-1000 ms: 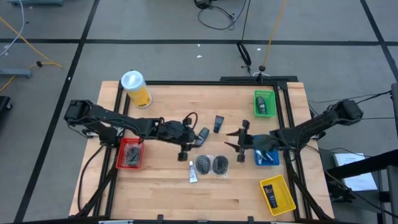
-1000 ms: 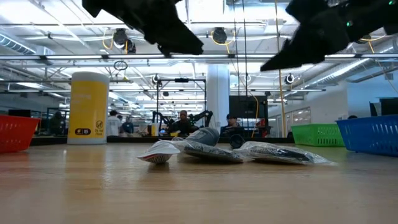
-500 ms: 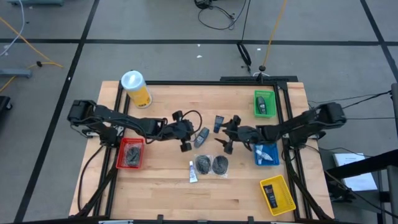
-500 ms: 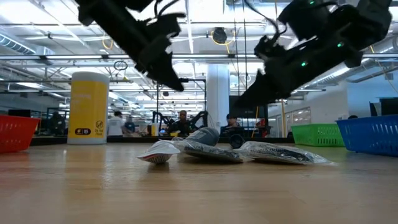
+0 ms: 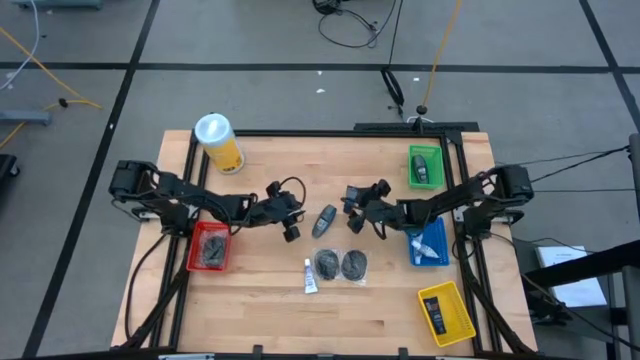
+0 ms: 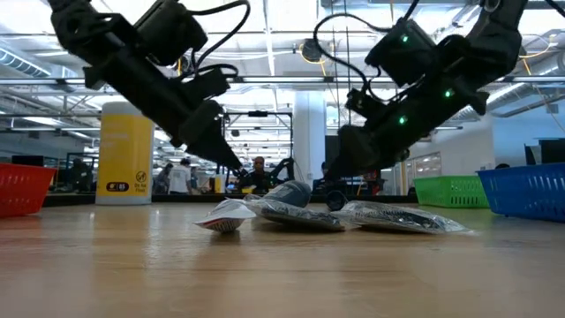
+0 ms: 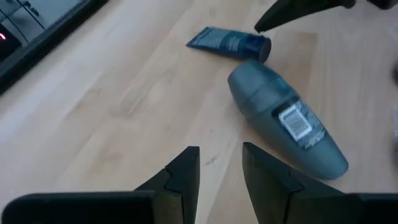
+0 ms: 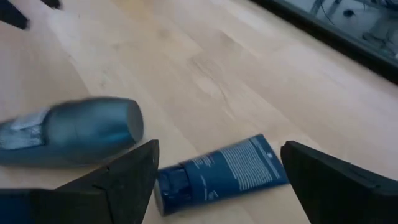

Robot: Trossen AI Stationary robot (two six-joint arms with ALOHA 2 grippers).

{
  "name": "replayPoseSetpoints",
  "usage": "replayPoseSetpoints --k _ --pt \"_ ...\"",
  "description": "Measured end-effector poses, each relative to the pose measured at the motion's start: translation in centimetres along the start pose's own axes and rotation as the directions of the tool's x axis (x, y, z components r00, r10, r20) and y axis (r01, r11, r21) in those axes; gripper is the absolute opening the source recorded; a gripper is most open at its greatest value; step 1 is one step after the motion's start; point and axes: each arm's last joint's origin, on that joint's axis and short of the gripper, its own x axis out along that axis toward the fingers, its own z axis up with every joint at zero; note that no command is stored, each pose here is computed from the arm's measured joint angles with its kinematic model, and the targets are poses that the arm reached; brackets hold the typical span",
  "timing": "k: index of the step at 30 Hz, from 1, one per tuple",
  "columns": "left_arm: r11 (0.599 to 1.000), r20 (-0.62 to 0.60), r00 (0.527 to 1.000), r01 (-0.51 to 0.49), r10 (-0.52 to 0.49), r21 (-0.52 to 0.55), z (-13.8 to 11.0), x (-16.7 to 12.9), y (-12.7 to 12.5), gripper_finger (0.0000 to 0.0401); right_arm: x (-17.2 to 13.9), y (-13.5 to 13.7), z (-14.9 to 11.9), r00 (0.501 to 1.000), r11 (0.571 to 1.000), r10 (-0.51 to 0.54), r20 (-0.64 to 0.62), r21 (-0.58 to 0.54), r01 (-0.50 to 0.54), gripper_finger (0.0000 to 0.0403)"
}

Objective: Pick & Place Travel size toiletries
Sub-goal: Put the deodorant into the green bin

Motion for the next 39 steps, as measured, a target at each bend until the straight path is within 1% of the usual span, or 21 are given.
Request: replayPoseSetpoints --k 2,4,7,9,10,11,13,14,15,18,21,22,24,25,27,29,31,32,34,36,39 --pt "1.0 0.01 1.0 0.008 -0.007 -0.007 -0.3 -0.1 0.0 0.012 0.5 -0.2 -0.3 1.0 1.0 -0.001 -0.018 0.011 0.001 0.0325" --pt "1.0 0.019 1.0 0.014 -0.014 -0.009 -0.5 -0.1 -0.1 0.012 0.9 -0.4 -0.3 0.999 1.0 0.021 -0.028 0.015 -0.02 0.0325" --pt "1.0 0.018 1.0 0.025 -0.025 -0.015 -0.6 -0.2 -0.4 0.012 1.1 -0.7 -0.1 0.999 0.997 0.038 -0.021 -0.061 -0.04 0.0325" --pt "0.999 0.023 0.999 0.034 -0.033 -0.012 -0.6 -0.3 -0.6 0.012 0.9 -0.7 0.6 0.996 0.987 0.086 0.001 -0.134 -0.086 0.0325" --pt "0.999 0.027 0.999 0.038 -0.038 -0.01 -0.6 -0.4 -0.7 0.012 0.7 -0.7 1.0 0.988 0.974 0.153 0.011 -0.174 -0.148 0.0325" --pt "0.999 0.031 0.999 0.041 -0.041 -0.007 -0.6 -0.4 -0.8 0.012 0.6 -0.6 1.5 0.97 0.951 0.242 0.022 -0.205 -0.232 0.0325" --pt "0.999 0.047 0.998 0.048 -0.048 -0.004 -0.4 -0.4 -0.9 0.012 0.5 -0.5 2.2 0.908 0.882 0.418 0.018 -0.247 -0.401 0.0325" --pt "0.999 0.048 0.998 0.05 -0.049 -0.004 -0.4 -0.4 -1.0 0.012 0.4 -0.5 2.3 0.879 0.849 0.477 0.005 -0.261 -0.459 0.0325" --pt "0.998 0.047 0.997 0.056 -0.055 -0.006 -0.4 -0.4 -1.0 0.012 0.6 -0.6 2.5 0.863 0.83 0.506 -0.005 -0.271 -0.488 0.0325" --pt "0.99 0.036 0.99 0.139 -0.138 -0.019 -0.4 -0.4 -1.1 0.012 1.3 -0.7 3.4 0.847 0.797 0.53 -0.046 -0.314 -0.516 0.0325" --pt "0.969 0.017 0.97 0.242 -0.242 -0.037 -0.5 -0.2 -1.4 0.012 2.5 -0.2 3.8 0.818 0.744 0.559 -0.136 -0.354 -0.567 0.0331" --pt "0.963 0.014 0.964 0.267 -0.267 -0.042 -0.6 0.0 -1.5 0.012 2.8 -0.1 4.0 0.814 0.73 0.556 -0.169 -0.369 -0.575 0.0335" --pt "0.957 -0.006 0.958 0.287 -0.288 -0.039 -1.1 0.4 -1.7 0.012 3.6 0.6 5.0 0.813 0.701 0.555 -0.175 -0.429 -0.57 0.0346" --pt "0.956 -0.002 0.957 0.289 -0.29 -0.04 -1.3 0.8 -1.9 0.012 4.0 0.9 5.3 0.814 0.684 0.551 -0.182 -0.461 -0.566 0.0351" --pt "0.96 -0.019 0.96 0.278 -0.279 -0.038 -1.8 1.5 -2.0 0.012 4.5 1.1 5.2 0.807 0.632 0.544 -0.23 -0.52 -0.574 0.0358" --pt "0.964 -0.02 0.964 0.264 -0.265 -0.037 -2.3 2.1 -2.1 0.012 5.3 1.6 5.0 0.776 0.572 0.576 -0.258 -0.552 -0.608 0.0361" --pt "0.966 -0.011 0.966 0.257 -0.257 -0.033 -2.5 2.5 -2.2 0.012 5.8 1.7 4.9 0.737 0.525 0.611 -0.29 -0.548 -0.651 0.0361" --pt "0.966 -0.008 0.966 0.256 -0.257 -0.03 -2.6 2.6 -2.2 0.012 6.1 1.6 4.9 0.727 0.512 0.619 -0.296 -0.55 -0.66 0.0361" --pt "0.966 0.004 0.966 0.258 -0.258 -0.029 -2.7 2.9 -2.3 0.012 6.8 1.6 4.5 0.724 0.493 0.619 -0.303 -0.567 -0.66 0.0359" --pt "0.97 0.003 0.971 0.239 -0.239 -0.031 -2.7 2.9 -2.3 0.012 7.1 1.5 3.6 0.719 0.486 0.607 -0.337 -0.559 -0.672 0.0355" --pt "0.979 0.011 0.979 0.203 -0.203 -0.032 -2.7 3.0 -2.2 0.012 7.2 1.8 3.5 0.715 0.478 0.612 -0.339 -0.562 -0.675 0.0343"
